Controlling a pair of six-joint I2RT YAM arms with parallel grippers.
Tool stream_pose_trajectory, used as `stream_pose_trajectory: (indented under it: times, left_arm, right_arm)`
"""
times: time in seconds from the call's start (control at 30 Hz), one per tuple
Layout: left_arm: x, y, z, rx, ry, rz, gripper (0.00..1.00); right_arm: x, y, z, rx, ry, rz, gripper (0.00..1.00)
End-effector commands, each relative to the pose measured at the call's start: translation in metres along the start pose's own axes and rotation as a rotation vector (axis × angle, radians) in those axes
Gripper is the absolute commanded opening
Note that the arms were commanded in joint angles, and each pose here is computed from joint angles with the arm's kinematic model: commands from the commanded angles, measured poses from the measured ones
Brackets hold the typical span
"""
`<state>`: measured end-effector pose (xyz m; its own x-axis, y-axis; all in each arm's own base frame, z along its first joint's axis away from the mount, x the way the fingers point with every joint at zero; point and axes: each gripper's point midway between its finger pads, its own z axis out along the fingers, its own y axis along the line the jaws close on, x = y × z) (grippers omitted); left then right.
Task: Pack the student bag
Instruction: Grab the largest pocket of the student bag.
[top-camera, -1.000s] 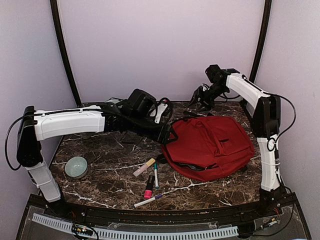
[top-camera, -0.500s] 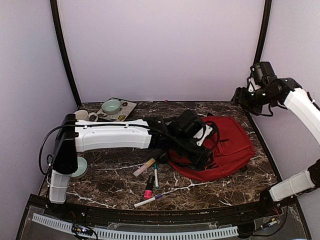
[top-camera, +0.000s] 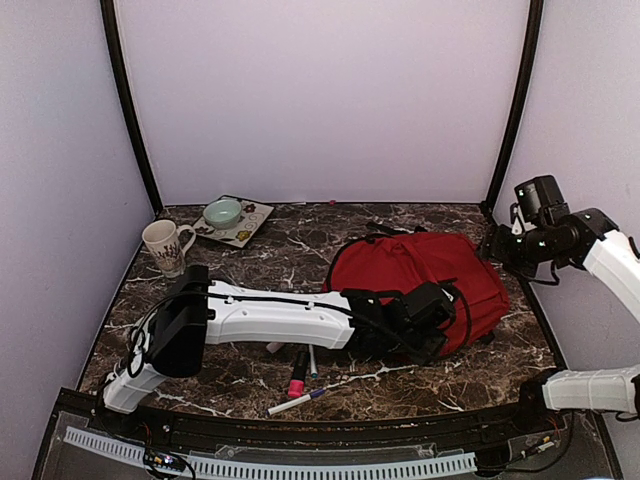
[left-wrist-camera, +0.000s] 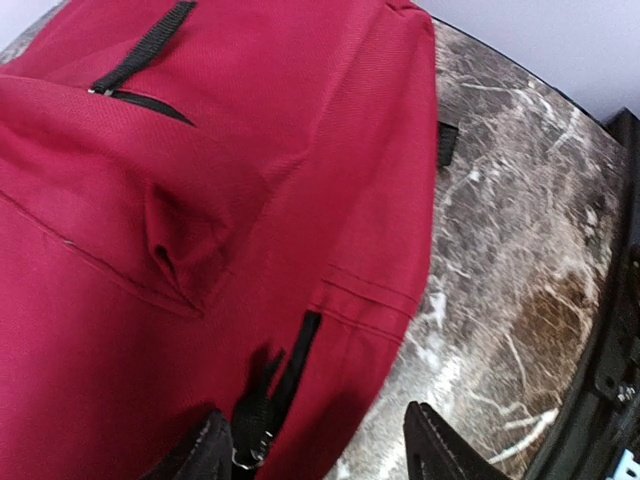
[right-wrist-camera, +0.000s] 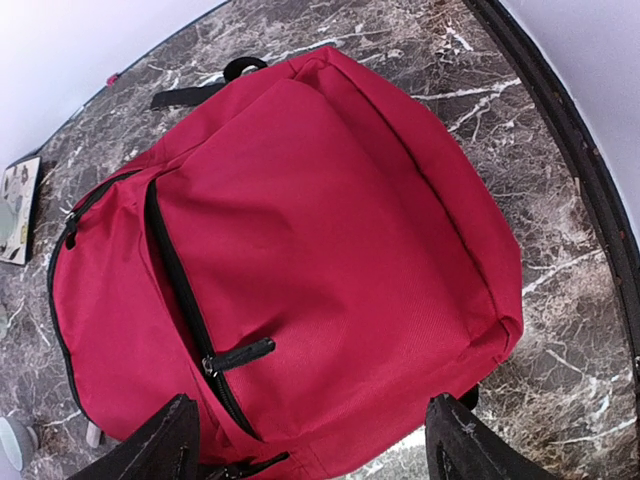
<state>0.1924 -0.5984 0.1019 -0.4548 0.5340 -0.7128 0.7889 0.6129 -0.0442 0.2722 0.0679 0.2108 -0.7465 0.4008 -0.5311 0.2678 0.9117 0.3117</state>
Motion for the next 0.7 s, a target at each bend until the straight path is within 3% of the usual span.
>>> stream_pose_trajectory:
  times: [0.0, 0.27, 0.3, 0.4, 0.47, 0.67]
  left_arm:
    - [-0.03, 0.017, -0.004, -0.126, -0.115, -0.017, 0.57]
    - [-0.035, 0.02, 0.01, -0.187, -0.167, 0.02, 0.49]
    - [-0.036, 0.019, 0.012, -0.184, -0.167, 0.025, 0.43]
    - [-0.031, 0.019, 0.02, -0.195, -0.145, 0.03, 0.13]
    - [-0.031, 0.019, 0.018, -0.2, -0.134, 0.02, 0.01]
    - [-0.036, 0.029, -0.016, -0.228, -0.1, -0.065, 0.0]
  right_arm:
    - [0.008, -0.001, -0.009, -0.046, -0.009, 0.013, 0.78]
    - [0.022, -0.008, -0.019, -0.07, 0.0, -0.015, 0.78]
    - [0.022, -0.008, -0.02, -0.067, -0.001, -0.023, 0.78]
    - [0.022, -0.01, -0.021, -0.057, -0.001, -0.044, 0.78]
    - [0.021, -0.01, -0.021, -0.054, 0.001, -0.057, 0.78]
    - [0.021, -0.005, -0.014, -0.067, 0.008, -0.069, 0.78]
